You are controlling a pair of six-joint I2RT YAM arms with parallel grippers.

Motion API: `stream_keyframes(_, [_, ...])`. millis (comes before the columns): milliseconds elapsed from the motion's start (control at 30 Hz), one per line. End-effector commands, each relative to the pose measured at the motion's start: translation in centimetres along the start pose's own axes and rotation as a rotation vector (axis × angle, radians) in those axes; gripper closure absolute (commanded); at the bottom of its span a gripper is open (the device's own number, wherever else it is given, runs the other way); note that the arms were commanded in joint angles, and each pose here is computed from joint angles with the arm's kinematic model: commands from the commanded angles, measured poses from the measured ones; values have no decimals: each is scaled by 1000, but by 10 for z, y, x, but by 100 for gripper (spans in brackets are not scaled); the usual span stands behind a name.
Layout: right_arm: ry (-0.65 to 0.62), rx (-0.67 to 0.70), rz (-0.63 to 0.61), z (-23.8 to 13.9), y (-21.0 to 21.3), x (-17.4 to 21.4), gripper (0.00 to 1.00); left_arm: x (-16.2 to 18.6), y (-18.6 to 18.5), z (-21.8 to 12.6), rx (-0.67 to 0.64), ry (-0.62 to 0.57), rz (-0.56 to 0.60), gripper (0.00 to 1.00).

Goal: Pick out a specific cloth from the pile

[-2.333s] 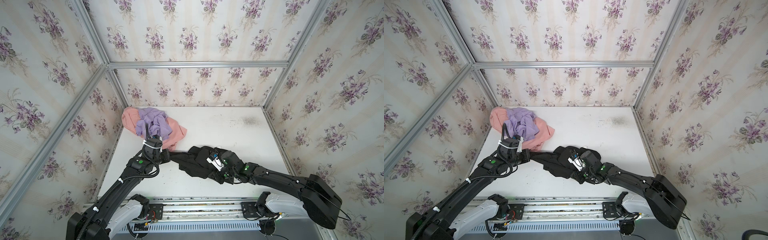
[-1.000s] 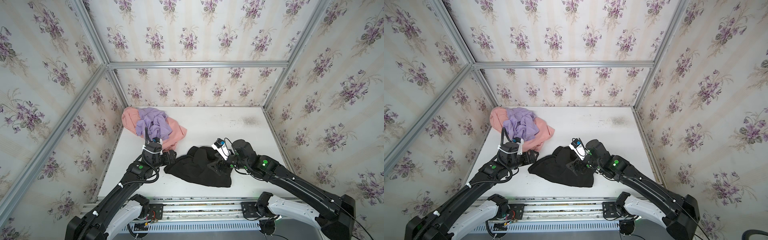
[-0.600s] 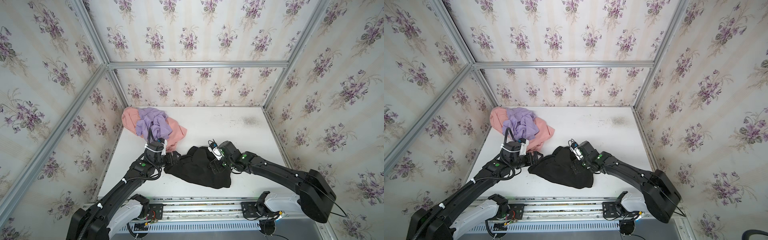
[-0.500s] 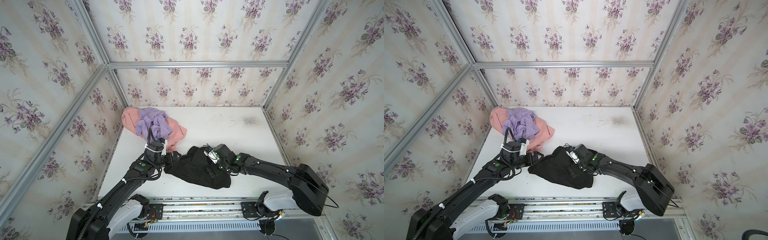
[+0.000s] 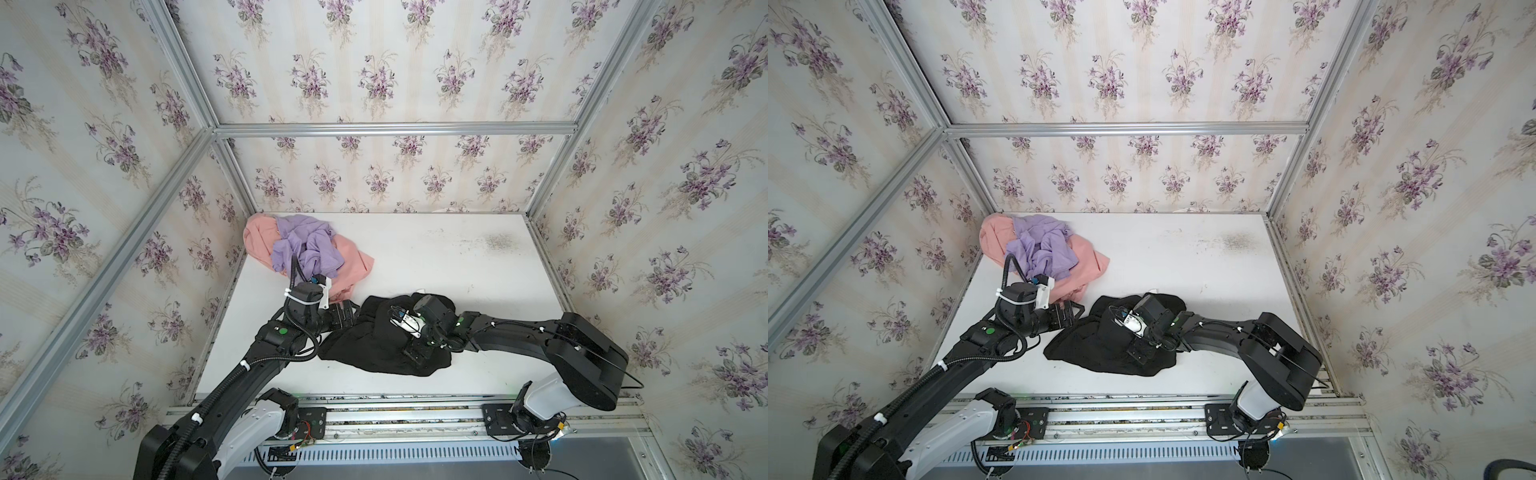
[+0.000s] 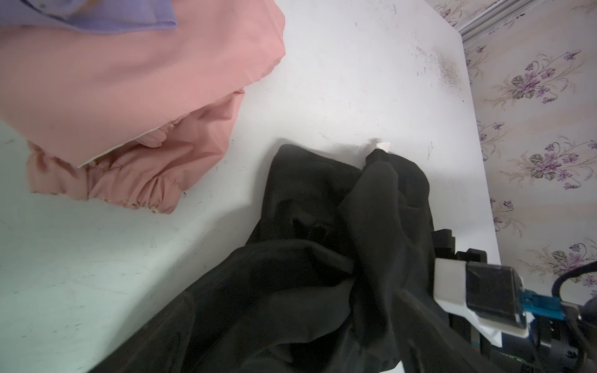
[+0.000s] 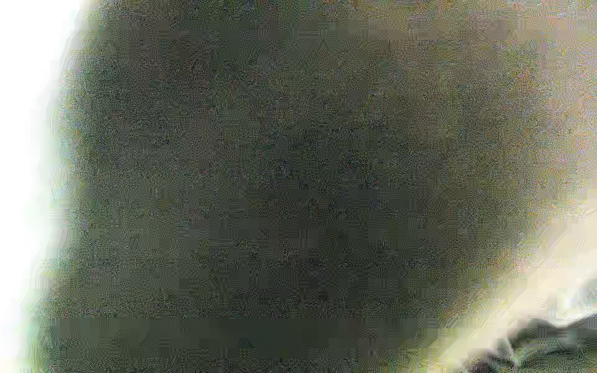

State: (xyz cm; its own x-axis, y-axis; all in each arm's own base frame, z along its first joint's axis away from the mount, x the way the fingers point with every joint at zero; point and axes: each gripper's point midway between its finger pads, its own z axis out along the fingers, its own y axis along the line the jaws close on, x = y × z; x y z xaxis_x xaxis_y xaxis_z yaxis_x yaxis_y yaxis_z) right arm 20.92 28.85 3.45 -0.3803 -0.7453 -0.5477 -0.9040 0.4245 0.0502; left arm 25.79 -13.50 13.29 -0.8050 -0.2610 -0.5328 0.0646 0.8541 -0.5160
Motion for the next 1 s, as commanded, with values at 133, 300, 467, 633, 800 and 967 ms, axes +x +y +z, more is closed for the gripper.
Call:
stream_keyframes(133, [-17, -150, -185, 2, 11, -28, 11, -14, -5, -13, 22, -56, 6, 3])
stream_keyframes(300, [-1, -234, -201, -6, 25, -30, 12, -19, -2, -19, 19, -81, 7, 3])
stream_keyframes(467, [75, -244, -235, -16, 30, -23, 11, -21, -6, -19, 43, -68, 13, 3])
stream_keyframes(633, [66, -282, -259, -23, 39, -18, 10, -24, -6, -21, 40, -79, 20, 3])
stream_keyframes(800, [27, -290, -284, -30, 44, -20, 9, -27, -8, -23, 43, -85, 24, 3])
stream_keyframes(967, [2, -259, -307, -49, 42, -30, 5, -32, -7, -26, 31, -112, 44, 3])
